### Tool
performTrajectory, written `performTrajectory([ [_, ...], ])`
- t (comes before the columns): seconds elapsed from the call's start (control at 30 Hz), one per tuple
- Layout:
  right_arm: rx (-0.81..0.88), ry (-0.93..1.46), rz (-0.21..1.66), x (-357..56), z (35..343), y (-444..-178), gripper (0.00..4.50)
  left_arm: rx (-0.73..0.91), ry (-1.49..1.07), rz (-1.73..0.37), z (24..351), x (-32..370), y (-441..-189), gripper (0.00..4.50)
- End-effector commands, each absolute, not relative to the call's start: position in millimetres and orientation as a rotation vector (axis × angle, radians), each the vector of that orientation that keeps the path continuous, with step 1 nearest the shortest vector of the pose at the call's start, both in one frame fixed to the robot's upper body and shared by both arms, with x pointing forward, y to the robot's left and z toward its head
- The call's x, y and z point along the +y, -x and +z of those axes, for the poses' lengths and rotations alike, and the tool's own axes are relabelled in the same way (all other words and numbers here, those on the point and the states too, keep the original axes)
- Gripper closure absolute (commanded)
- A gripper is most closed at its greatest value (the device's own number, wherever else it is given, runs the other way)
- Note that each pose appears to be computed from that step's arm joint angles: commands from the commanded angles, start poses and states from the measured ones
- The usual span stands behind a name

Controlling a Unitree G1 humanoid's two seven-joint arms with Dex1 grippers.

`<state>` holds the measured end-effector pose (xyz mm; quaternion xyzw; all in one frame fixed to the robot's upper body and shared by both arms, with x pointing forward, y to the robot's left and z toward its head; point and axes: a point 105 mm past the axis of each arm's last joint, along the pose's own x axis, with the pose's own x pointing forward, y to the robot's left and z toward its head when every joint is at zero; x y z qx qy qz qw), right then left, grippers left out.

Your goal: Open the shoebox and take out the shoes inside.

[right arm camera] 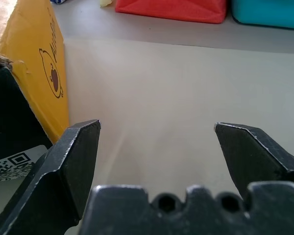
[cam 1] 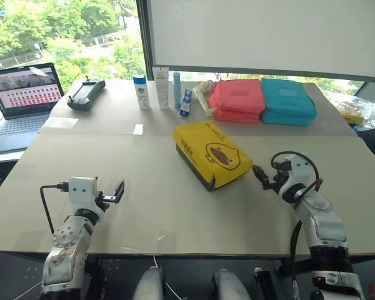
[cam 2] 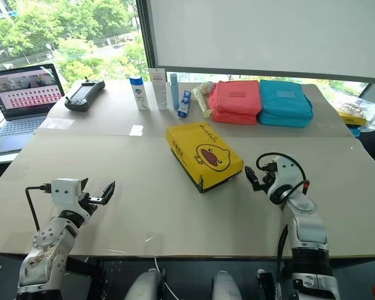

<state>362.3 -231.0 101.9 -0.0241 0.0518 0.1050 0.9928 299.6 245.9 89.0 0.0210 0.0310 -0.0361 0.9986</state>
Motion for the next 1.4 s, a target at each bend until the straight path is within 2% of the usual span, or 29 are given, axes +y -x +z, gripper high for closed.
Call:
performTrajectory([
  [0.03, 0.012, 0.048, 0.187, -239, 130, -363, 0.06, -0.023, -0.059, -0.065, 110, 256, -303, 0.0],
  [0.13, -0.036, 0.05, 0.195, -244, 157, -360, 0.06, -0.092, -0.063, -0.082, 134, 271, -313, 0.0],
  [0.17, -0.033, 0.062, 0.195, -245, 160, -360, 0.29, -0.109, -0.067, -0.095, 140, 270, -317, 0.26],
  [0.27, 0.021, 0.109, 0.237, -251, 167, -352, 1.24, -0.15, -0.092, -0.16, 156, 266, -333, 1.19],
  [0.3, 0.046, 0.131, 0.253, -254, 168, -348, 1.39, -0.158, -0.1, -0.18, 159, 264, -338, 1.36],
  [0.33, 0.068, 0.145, 0.283, -255, 169, -343, 1.83, -0.161, -0.102, -0.202, 162, 263, -345, 1.77],
  [0.57, 0.27, 0.214, 0.552, -227, 157, -302, 4.24, -0.177, -0.177, -0.368, 177, 238, -387, 4.3],
  [0.6, 0.293, 0.215, 0.584, -222, 156, -296, 4.46, -0.178, -0.197, -0.393, 178, 233, -395, 4.5],
  [0.77, 0.314, 0.159, 0.674, -192, 150, -289, 4.46, -0.124, -0.362, -0.486, 174, 200, -430, 4.5],
  [0.9, 0.301, 0.142, 0.649, -181, 142, -306, 4.46, -0.138, -0.413, -0.523, 179, 175, -444, 4.5],
  [1.07, 0.285, 0.136, 0.609, -178, 131, -333, 4.46, -0.192, -0.4, -0.571, 187, 155, -445, 4.5],
  [1.4, 0.15, 0.207, 0.463, -205, 150, -396, 4.46, -0.228, -0.358, -0.506, 195, 185, -428, 4.5],
])
